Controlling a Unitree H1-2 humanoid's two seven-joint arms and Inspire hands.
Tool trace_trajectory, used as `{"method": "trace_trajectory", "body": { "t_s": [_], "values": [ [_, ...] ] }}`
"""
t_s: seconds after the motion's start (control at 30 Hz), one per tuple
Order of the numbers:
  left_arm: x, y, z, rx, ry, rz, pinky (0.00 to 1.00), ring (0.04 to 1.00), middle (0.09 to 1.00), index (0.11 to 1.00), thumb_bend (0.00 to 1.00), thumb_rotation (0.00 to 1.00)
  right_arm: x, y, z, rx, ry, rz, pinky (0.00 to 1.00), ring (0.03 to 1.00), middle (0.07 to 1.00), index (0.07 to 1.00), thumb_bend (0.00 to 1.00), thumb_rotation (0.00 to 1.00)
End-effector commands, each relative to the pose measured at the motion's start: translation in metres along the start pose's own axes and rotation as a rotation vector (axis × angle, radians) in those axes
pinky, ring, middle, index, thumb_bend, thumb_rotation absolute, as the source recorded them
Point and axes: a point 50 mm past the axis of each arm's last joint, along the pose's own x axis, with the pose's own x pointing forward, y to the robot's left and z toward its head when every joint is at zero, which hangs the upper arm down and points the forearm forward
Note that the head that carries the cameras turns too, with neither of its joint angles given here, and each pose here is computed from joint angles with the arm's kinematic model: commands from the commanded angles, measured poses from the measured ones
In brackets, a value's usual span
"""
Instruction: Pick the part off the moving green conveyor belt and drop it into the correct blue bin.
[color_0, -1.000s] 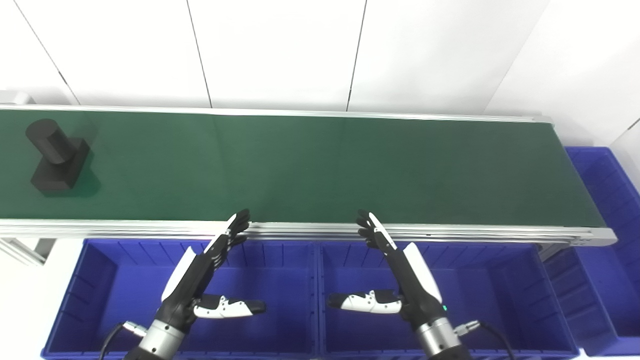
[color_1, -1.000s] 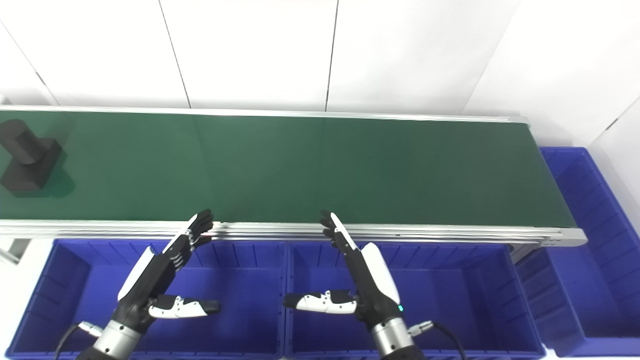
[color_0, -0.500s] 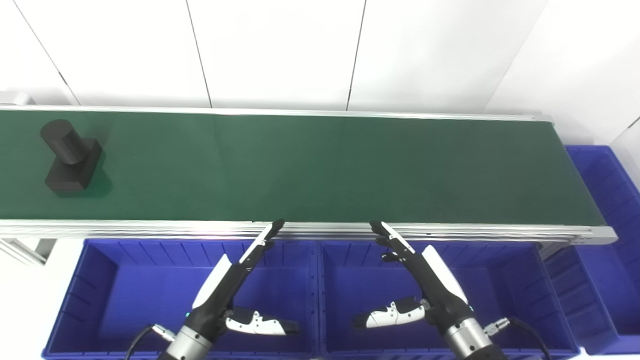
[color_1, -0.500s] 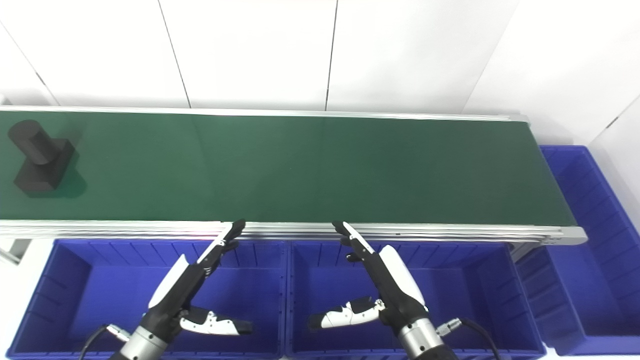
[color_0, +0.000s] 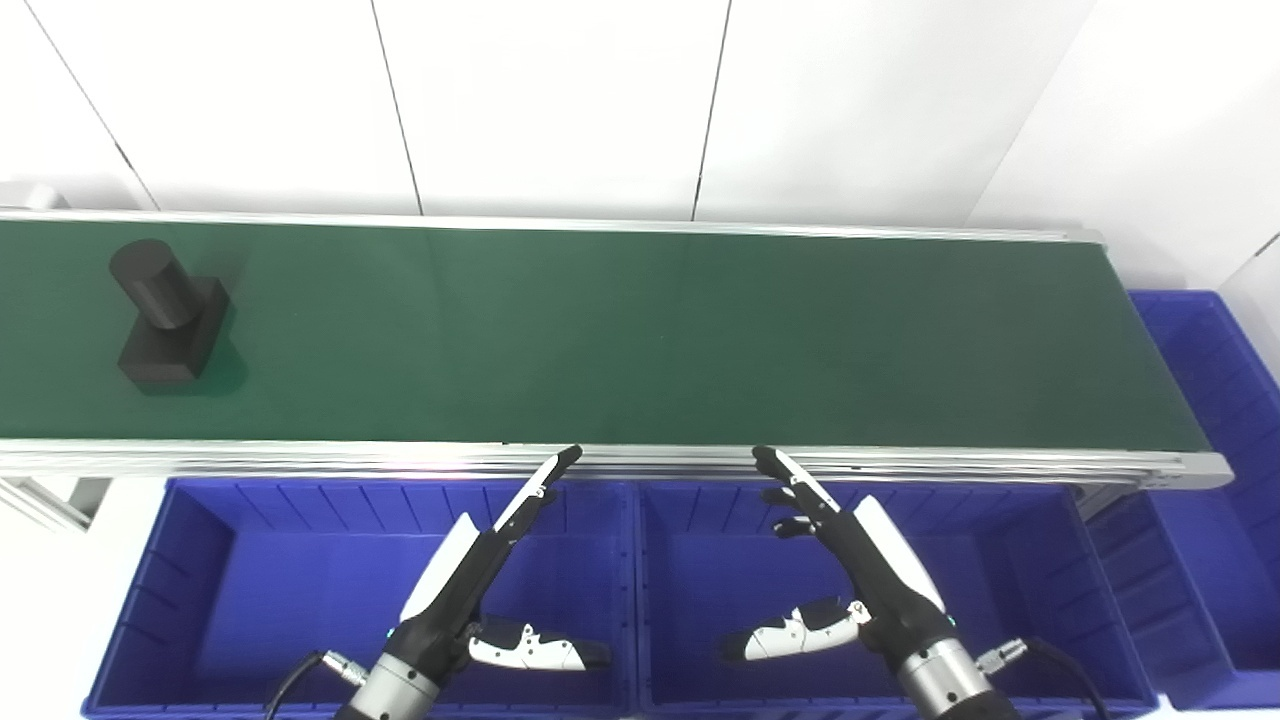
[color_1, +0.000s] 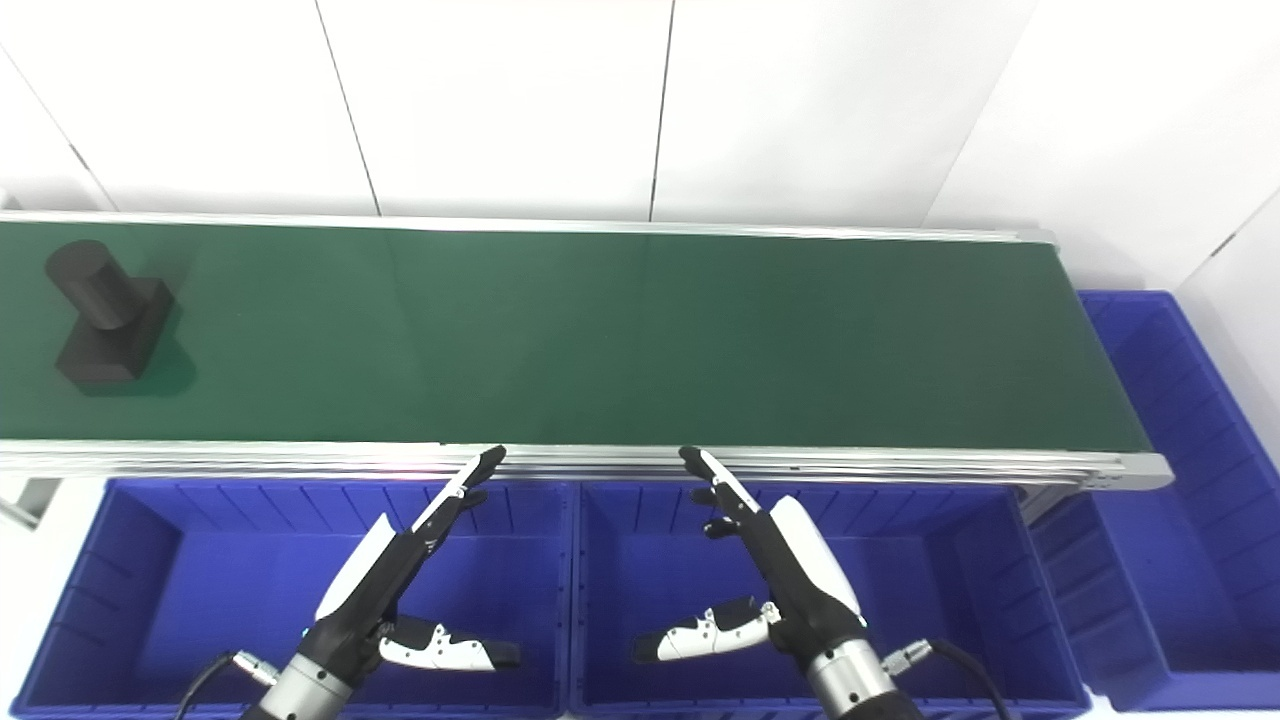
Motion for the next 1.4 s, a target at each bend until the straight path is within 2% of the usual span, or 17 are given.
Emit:
{"method": "trace_trajectory", "body": {
  "t_s": [0.0,0.17,0.33,0.53,0.73,1.03,1.37],
  "values": [
    [0.005,0.008,0.006,0.002,-0.052,0.036,0.96,1.0,1.0,0.978,0.89,0.38,0.001,-0.001,0.009,-0.021,-0.08,-0.029,0.77,0.88,0.929,0.96,0.96,0.18],
    [0.003,0.014,0.003,0.02,-0.03,0.068,0.94,0.992,1.0,0.978,0.9,0.42,0.001,0.008,0.009,-0.024,-0.109,-0.05,0.8,0.883,0.923,0.963,0.95,0.22],
    [0.0,0.021,0.0,0.009,-0.025,0.099,0.94,0.973,0.976,0.962,0.89,0.4,0.002,0.014,0.008,-0.012,-0.134,-0.069,0.8,0.883,0.926,0.971,0.94,0.22],
    [-0.002,0.029,-0.002,0.033,0.002,0.116,0.84,0.924,0.942,0.945,0.9,0.41,0.003,0.018,0.008,-0.013,-0.146,-0.087,0.81,0.887,0.931,0.977,0.94,0.24],
    [-0.004,0.034,-0.002,0.062,0.014,0.121,0.8,0.88,0.907,0.906,0.92,0.4,0.005,0.019,0.006,-0.013,-0.146,-0.091,0.8,0.88,0.927,0.976,0.94,0.24],
    [-0.004,0.036,-0.002,0.058,0.013,0.119,0.78,0.834,0.858,0.881,0.93,0.36,0.005,0.017,0.005,-0.015,-0.141,-0.087,0.81,0.884,0.928,0.975,0.94,0.25],
    [-0.001,0.033,-0.007,0.029,-0.007,0.13,0.78,0.851,0.883,0.892,0.93,0.35,0.006,0.017,0.004,-0.029,-0.133,-0.081,0.8,0.879,0.924,0.97,0.94,0.24]
  ]
}}
